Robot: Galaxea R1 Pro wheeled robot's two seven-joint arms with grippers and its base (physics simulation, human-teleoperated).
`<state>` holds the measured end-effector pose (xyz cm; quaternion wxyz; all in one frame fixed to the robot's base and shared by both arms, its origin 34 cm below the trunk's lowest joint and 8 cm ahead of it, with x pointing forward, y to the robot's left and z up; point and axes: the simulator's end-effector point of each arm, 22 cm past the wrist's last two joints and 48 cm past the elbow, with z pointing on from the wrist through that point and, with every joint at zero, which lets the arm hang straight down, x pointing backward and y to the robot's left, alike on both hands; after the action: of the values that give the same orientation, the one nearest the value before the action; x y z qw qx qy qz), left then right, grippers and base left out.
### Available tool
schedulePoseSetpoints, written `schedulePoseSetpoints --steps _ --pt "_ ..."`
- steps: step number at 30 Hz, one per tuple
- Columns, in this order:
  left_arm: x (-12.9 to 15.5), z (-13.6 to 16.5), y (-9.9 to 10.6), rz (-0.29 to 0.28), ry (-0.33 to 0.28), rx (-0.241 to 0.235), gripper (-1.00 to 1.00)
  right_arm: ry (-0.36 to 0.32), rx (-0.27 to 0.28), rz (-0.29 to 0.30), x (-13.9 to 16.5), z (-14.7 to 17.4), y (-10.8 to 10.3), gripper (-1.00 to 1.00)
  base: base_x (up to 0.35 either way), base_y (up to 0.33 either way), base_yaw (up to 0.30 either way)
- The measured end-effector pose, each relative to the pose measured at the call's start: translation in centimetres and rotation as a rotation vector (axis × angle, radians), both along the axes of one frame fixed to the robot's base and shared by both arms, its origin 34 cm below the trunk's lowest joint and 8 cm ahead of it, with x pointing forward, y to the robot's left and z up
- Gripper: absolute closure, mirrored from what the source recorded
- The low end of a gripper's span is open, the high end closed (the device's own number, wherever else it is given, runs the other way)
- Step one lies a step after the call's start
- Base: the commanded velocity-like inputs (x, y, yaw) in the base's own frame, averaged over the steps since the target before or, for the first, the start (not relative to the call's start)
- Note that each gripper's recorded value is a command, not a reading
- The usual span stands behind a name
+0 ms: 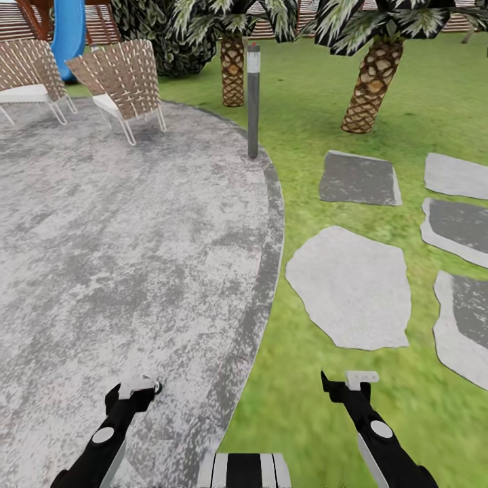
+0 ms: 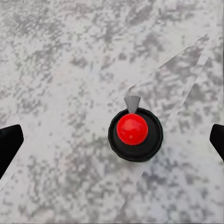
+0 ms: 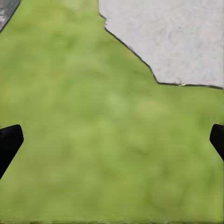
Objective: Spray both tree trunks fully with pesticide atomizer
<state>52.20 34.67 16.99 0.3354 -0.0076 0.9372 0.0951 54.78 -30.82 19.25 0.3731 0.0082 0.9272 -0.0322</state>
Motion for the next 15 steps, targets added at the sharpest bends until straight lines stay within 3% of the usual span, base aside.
schedulePoseSetpoints --steps 4,9,15 --pt "-0.2 -0.5 -0.1 -0.009 -0.023 0.002 -1.0 0.023 0.0 0.0 -0.7 -1.1 0.0 -1.0 0.0 0.0 0.0" --pt "-1.1 -1.6 -0.3 -0.018 -0.005 0.001 -1.0 0.051 0.0 0.0 -1.7 -2.4 0.0 -1.0 0.0 0.0 0.0" --pt "-0.3 -1.3 -0.4 -0.026 -0.028 0.004 -1.0 0.056 0.0 -0.001 -1.8 -2.6 0.0 -1.0 0.0 0.0 0.0"
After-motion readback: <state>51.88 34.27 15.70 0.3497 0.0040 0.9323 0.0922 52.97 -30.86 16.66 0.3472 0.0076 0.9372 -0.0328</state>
